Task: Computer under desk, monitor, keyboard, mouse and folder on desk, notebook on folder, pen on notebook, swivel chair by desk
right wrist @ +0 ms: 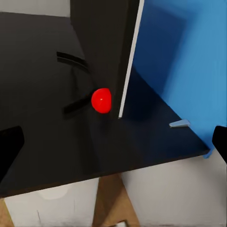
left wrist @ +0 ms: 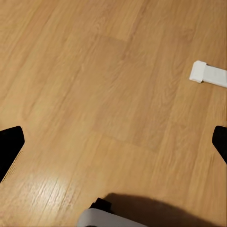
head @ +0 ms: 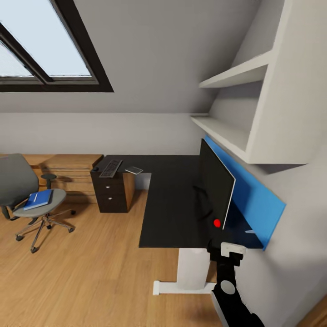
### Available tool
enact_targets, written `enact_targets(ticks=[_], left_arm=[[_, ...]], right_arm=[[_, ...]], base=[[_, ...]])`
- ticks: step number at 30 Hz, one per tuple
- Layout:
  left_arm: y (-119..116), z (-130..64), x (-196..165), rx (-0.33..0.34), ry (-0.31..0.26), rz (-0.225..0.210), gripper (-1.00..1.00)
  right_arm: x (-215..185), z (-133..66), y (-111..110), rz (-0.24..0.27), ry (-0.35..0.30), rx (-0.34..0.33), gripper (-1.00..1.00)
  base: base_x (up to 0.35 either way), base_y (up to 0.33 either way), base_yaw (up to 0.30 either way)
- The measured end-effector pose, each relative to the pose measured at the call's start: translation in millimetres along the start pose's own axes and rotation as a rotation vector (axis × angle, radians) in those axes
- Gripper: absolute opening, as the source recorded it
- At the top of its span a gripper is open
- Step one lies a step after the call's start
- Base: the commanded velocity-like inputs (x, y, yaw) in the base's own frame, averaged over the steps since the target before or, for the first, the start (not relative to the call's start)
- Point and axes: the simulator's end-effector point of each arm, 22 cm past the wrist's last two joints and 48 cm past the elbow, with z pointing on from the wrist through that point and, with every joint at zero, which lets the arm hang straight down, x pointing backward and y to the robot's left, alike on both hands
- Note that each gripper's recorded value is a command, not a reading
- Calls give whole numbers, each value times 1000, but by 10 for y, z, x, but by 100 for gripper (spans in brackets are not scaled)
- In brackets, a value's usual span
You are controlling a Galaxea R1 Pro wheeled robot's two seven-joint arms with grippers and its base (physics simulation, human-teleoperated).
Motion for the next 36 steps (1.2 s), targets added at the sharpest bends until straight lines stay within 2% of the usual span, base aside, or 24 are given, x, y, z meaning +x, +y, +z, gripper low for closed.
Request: enact_targets(ticks=[5, 6, 10, 14, 15, 18, 20, 23, 24, 28, 36], left_arm=[[22, 7, 9, -3, 6, 3, 100], [184, 50, 120, -20, 66, 48, 100], [212, 60, 180, -16, 97, 59, 100], [165, 59, 211, 9, 111, 53, 100], [148, 59, 215, 17, 113, 52, 100], [124, 58, 219, 28, 115, 50, 100], [118, 57, 222, 30, 116, 50, 100], [112, 55, 223, 31, 116, 49, 100], [112, 55, 225, 31, 117, 49, 100], [112, 55, 227, 31, 117, 49, 100], [96, 51, 231, 33, 117, 47, 100]], right_arm=[[160, -11, 11, -11, 24, -5, 100], [479, -57, 45, -21, 53, -17, 100], [991, -167, 104, -53, 123, -54, 100], [1593, -375, 167, -92, 223, -112, 100], [1820, -477, 174, -107, 265, -132, 100], [2249, -720, 168, -130, 336, -168, 100], [2386, -812, 153, -136, 356, -177, 100], [2738, -1089, 107, -151, 412, -207, 100], [2861, -1209, 129, -147, 432, -241, 100], [2945, -1346, 216, -127, 432, -303, 100], [2960, -1415, 293, -116, 425, -340, 100]], base=[[-69, 319, 0], [-3, 331, 0], [20, 332, 0], [86, 330, 0], [121, 326, 0], [138, 325, 0], [145, 324, 0], [150, 324, 0], [151, 324, 0], [139, 324, 0], [95, 323, 0]])
